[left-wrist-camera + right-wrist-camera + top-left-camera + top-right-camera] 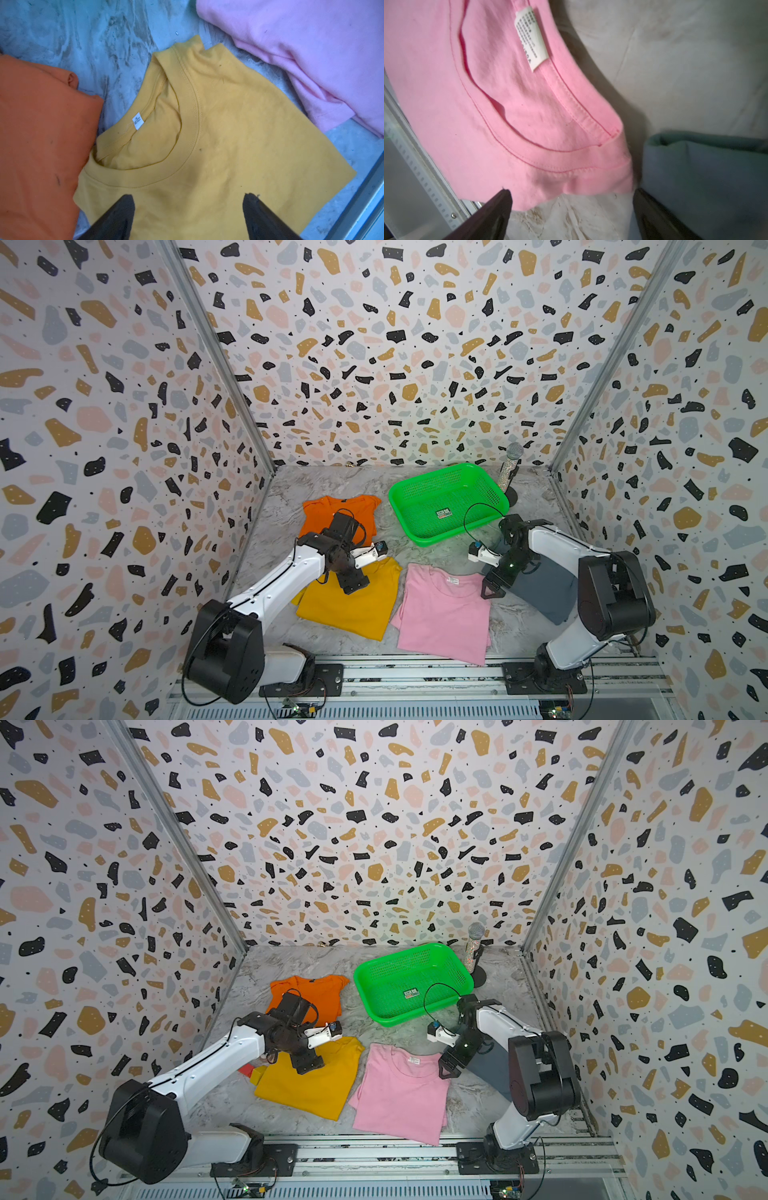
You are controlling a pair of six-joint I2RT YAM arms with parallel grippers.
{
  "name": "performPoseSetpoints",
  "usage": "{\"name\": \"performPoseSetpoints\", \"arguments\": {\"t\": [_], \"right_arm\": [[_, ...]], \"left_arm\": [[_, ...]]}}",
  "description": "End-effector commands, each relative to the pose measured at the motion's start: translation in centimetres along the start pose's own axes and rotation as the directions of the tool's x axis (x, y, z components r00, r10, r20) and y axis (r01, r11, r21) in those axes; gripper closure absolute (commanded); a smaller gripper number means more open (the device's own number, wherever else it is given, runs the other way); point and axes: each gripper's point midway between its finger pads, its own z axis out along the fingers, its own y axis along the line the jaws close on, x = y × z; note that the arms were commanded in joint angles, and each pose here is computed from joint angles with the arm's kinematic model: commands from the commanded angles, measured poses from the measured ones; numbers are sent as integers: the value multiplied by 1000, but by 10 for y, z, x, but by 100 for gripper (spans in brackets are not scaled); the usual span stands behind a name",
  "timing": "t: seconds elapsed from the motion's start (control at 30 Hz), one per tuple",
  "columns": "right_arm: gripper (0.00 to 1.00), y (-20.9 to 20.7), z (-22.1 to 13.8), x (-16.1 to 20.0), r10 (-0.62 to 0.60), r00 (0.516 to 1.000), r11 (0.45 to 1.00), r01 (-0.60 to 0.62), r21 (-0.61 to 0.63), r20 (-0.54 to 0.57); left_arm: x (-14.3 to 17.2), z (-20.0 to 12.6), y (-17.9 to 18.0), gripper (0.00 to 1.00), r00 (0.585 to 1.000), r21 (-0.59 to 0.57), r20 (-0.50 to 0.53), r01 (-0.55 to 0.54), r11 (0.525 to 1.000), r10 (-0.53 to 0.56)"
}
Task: Put the folded t-shirts into the basket
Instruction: Pick up the T-shirt from the center of the board.
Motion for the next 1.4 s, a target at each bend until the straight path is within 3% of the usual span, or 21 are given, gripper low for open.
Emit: {"name": "performPoseSetpoints", "arguments": {"t": [0.0,0.17,0.33,0.53,0.77,0.93,1.1,1.37], "right_arm": [[9,3,8,6,7,999,1000,-8,-9,-41],[21,4,15,4,-19,999,1000,19,4,-44],[26,-2,26,1,-41,997,998,44,48,-68],[45,-4,33,-8,-91,992,991,98,86,-86],[76,7,35,-20,-159,987,986,160,54,-30],[100,1,30,-17,-216,976,967,217,131,-21],[100,1,25,-14,-278,961,943,274,186,-8],[100,0,24,-2,-319,947,923,322,211,-49]], "left_arm": [[-15,-4,-3,15,998,37,39,47,998,-48],[-11,2,-7,14,999,52,18,45,998,-46],[-11,4,-10,13,999,58,8,45,997,-45],[-17,5,-10,12,997,69,9,70,995,-71],[-37,9,-20,16,981,169,28,185,968,-192],[-63,22,-31,20,943,290,43,305,907,-331],[-96,40,-42,25,907,370,70,364,855,-416],[-134,55,-48,25,925,268,205,260,928,-319]]}}
